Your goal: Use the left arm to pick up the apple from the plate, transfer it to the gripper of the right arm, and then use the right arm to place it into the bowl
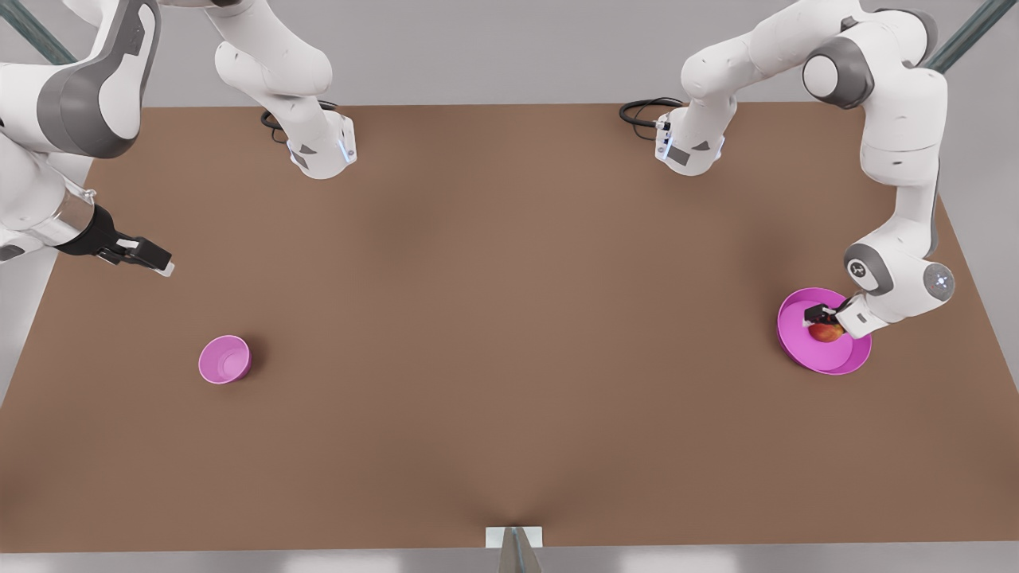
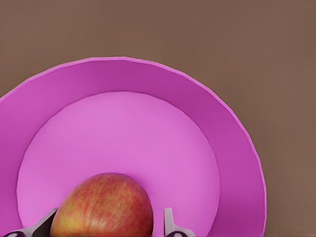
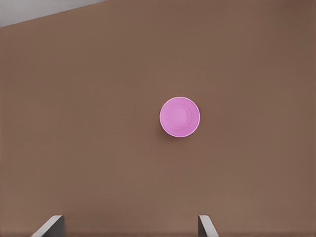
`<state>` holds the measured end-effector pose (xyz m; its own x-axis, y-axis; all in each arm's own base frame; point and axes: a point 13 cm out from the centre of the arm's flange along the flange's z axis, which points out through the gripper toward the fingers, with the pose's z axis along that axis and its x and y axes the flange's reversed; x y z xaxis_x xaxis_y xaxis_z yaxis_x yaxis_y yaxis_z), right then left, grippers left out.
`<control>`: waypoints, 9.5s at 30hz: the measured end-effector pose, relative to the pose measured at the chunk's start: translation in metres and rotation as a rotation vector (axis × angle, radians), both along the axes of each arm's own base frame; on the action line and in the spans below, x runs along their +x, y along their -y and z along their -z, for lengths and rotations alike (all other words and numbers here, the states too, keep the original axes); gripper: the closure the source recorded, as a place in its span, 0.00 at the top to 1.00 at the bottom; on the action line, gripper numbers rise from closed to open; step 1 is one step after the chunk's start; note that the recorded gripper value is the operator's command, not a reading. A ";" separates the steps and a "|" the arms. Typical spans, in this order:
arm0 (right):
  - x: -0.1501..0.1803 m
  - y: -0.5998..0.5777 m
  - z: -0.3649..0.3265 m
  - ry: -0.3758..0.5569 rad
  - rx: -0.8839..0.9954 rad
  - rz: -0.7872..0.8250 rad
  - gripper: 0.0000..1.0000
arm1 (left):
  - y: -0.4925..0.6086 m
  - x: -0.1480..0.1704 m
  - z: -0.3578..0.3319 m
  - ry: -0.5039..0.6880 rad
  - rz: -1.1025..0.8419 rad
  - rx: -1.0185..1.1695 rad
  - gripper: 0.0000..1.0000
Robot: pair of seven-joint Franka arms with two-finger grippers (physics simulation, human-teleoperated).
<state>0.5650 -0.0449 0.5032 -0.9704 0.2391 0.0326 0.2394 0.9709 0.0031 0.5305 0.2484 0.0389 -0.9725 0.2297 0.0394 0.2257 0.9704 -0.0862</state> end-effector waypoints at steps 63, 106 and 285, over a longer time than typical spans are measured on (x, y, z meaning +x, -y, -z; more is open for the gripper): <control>0.016 -0.253 0.123 -0.198 0.570 -0.107 1.00 | 0.530 0.091 -0.195 0.076 0.073 -0.924 0.71; 0.070 -0.460 0.232 0.274 1.549 -0.308 1.00 | 0.824 0.141 -0.232 0.591 0.321 -1.416 0.71; 0.026 -0.067 0.047 0.032 -0.017 -0.548 1.00 | 0.286 0.128 -0.427 0.104 -0.482 0.033 1.00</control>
